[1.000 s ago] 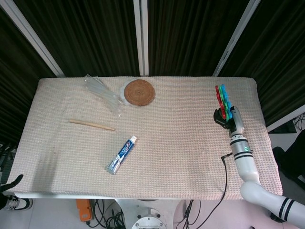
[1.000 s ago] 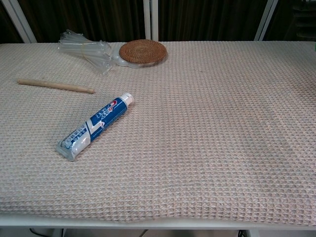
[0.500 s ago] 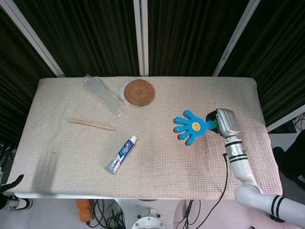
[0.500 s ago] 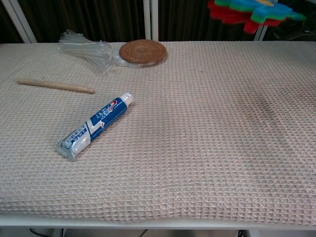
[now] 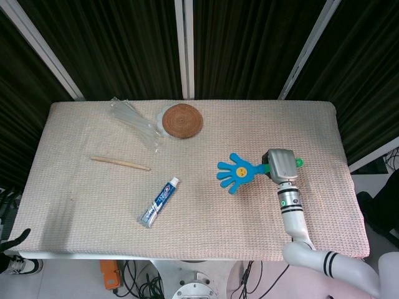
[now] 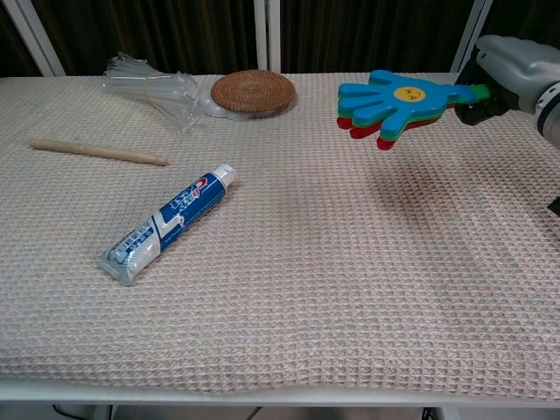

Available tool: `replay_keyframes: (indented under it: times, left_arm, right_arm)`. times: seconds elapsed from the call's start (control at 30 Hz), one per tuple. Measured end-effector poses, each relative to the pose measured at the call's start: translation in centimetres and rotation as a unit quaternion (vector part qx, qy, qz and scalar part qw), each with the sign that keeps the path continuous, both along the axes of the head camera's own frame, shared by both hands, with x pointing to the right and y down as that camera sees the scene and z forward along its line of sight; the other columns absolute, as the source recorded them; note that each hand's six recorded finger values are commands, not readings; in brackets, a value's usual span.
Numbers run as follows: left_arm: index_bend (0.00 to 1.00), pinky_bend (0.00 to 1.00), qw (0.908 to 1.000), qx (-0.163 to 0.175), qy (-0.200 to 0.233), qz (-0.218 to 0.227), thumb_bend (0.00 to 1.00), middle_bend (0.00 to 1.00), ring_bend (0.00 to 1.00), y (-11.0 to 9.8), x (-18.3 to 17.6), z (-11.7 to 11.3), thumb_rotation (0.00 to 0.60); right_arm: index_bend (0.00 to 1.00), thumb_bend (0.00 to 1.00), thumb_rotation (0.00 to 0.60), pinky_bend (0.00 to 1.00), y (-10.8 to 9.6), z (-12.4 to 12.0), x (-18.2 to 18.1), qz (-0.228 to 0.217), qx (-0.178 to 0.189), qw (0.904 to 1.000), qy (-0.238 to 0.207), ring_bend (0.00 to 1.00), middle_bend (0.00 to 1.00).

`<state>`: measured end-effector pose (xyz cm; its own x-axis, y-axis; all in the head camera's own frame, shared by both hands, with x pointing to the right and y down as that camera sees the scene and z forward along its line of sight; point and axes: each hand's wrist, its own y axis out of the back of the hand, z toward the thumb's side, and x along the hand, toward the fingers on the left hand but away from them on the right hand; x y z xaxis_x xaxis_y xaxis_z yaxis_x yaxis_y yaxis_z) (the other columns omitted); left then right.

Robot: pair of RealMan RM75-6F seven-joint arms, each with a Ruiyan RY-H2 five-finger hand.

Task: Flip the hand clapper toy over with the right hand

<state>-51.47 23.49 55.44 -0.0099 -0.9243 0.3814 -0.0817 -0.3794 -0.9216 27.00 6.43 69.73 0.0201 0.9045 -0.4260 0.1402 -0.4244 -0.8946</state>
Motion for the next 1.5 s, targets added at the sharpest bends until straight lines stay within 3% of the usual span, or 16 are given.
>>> replay_keyframes:
  times: [0.1,0.17,0.23,0.27,0.3,0.33,0.37,0.43,0.53,0.63,0.73,0.93,1.13,1.27,1.5]
  left_arm:
    - [0.11,0.09,1.0000,0.000,0.000,0.001,0.19,0.03,0.00,0.0,0.0,0.0,0.600]
    - [0.11,0.09,1.0000,0.000,-0.001,0.000,0.19,0.03,0.00,0.0,-0.1,0.0,0.600]
    - [0.11,0.09,1.0000,0.001,-0.001,-0.002,0.19,0.03,0.00,0.1,-0.2,-0.1,0.600]
    - [0.11,0.09,1.0000,0.001,-0.001,-0.004,0.19,0.03,0.00,0.1,-0.3,-0.2,0.600]
    - [0.11,0.09,1.0000,0.002,-0.001,-0.004,0.19,0.03,0.00,0.1,-0.4,-0.2,0.600]
    - [0.11,0.09,1.0000,0.002,-0.001,-0.005,0.19,0.03,0.00,0.1,-0.5,-0.2,0.600]
    - [0.11,0.09,1.0000,0.002,-0.001,-0.006,0.19,0.03,0.00,0.2,-0.6,-0.2,0.600]
    - [0.11,0.09,1.0000,0.002,-0.001,-0.007,0.19,0.03,0.00,0.2,-0.7,-0.2,0.600]
    - [0.11,0.09,1.0000,0.003,0.000,-0.007,0.19,0.03,0.00,0.3,-0.6,-0.2,0.600]
    - [0.11,0.09,1.0000,0.003,-0.001,-0.005,0.19,0.03,0.00,0.3,-0.6,-0.3,0.600]
    - [0.11,0.09,1.0000,0.005,-0.002,-0.005,0.19,0.03,0.00,0.3,-0.5,-0.4,0.600]
    - [0.11,0.09,1.0000,0.007,-0.003,-0.003,0.19,0.03,0.00,0.2,-0.3,-0.5,0.600]
    - [0.11,0.09,1.0000,0.006,-0.003,0.002,0.19,0.03,0.00,0.1,0.2,-0.4,0.600]
    - [0.11,0.09,1.0000,0.006,-0.005,0.004,0.19,0.03,0.00,0.0,0.5,-0.6,0.600]
    - [0.11,0.09,0.9999,0.008,-0.012,0.009,0.19,0.03,0.00,-0.3,0.7,-0.9,0.600]
  right_arm:
    - [0.99,0.65,0.600,1.00,0.2,1.3,-0.2,0.009,0.002,0.9999,0.014,1.00,1.00]
    - [0.81,0.50,0.600,1.00,0.4,1.9,-0.6,0.004,0.008,0.9998,0.020,0.90,0.89]
    - [0.42,0.37,0.600,0.95,0.7,2.6,-1.4,-0.009,0.009,0.9998,0.018,0.61,0.58]
    - [0.16,0.29,0.600,0.79,0.8,2.8,-1.7,-0.014,0.006,0.9998,0.014,0.35,0.32]
    - [0.04,0.24,0.600,0.60,0.9,3.0,-2.0,-0.021,-0.002,0.9998,0.007,0.17,0.15]
    - [0.00,0.21,0.600,0.45,1.0,3.1,-2.2,-0.024,-0.009,0.9997,0.000,0.07,0.06]
    - [0.00,0.19,0.600,0.31,1.1,3.2,-2.4,-0.026,-0.016,0.9995,-0.009,0.01,0.01]
    - [0.00,0.18,0.600,0.13,1.3,3.1,-2.7,-0.026,-0.032,0.9984,-0.039,0.00,0.00]
    - [0.00,0.13,0.600,0.01,1.5,2.6,-2.6,-0.027,-0.048,0.9964,-0.065,0.00,0.00]
    - [0.00,0.05,0.600,0.00,1.7,2.5,-2.1,-0.030,-0.058,0.9960,-0.060,0.00,0.00]
    - [0.00,0.03,0.600,0.00,1.9,1.8,-1.5,-0.035,-0.068,0.9957,-0.053,0.00,0.00]
    - [0.00,0.05,0.600,0.00,2.8,-1.0,0.3,-0.043,-0.079,0.9948,-0.047,0.00,0.00]
    - [0.00,0.10,0.600,0.00,4.3,-5.6,5.6,-0.042,-0.048,0.9979,-0.010,0.00,0.00]
    - [0.00,0.16,0.600,0.00,6.8,-7.9,9.2,-0.046,-0.023,0.9982,0.031,0.00,0.00]
    - [0.00,0.17,0.600,0.00,13.2,-10.9,15.3,-0.029,0.024,0.9953,0.089,0.00,0.00]
